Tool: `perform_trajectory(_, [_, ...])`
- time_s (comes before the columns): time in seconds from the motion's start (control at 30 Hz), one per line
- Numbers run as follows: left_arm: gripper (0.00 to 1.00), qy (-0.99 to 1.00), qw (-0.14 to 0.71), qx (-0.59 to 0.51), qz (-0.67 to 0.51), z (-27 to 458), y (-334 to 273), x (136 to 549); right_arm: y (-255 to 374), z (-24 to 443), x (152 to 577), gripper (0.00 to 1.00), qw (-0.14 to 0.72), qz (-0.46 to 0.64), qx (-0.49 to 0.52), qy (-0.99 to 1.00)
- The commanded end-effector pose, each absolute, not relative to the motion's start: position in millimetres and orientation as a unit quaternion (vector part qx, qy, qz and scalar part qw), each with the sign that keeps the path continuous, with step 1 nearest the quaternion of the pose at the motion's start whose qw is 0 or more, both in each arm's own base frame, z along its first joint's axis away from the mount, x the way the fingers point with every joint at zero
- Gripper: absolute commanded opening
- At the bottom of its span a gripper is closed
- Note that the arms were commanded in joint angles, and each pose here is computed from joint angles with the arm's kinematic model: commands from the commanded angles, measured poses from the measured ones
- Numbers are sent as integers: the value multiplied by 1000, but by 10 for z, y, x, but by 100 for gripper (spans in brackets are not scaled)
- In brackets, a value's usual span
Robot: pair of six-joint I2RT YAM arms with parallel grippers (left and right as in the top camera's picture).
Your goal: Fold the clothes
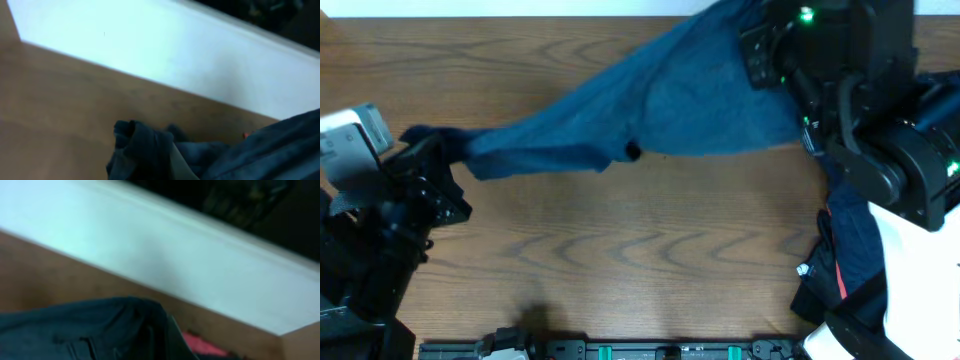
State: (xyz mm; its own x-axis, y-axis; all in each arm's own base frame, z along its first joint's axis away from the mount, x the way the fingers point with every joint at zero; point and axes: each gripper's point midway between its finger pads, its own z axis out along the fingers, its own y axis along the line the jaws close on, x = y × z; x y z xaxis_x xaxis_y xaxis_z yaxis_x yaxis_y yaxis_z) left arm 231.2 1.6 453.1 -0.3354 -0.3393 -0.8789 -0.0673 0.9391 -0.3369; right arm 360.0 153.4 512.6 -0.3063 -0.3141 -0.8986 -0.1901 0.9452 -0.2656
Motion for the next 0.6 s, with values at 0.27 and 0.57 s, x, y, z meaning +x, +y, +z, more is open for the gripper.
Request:
perform_trajectory(0.27, [6, 757, 634, -152, -43, 4929, 362, 2544, 970, 5577, 3513, 1, 612, -187, -72, 765])
perform_trajectory(0.57, [6, 809, 550, -199, -48, 4426, 455, 2880, 1133, 4806, 3329, 1, 503, -59, -47, 861])
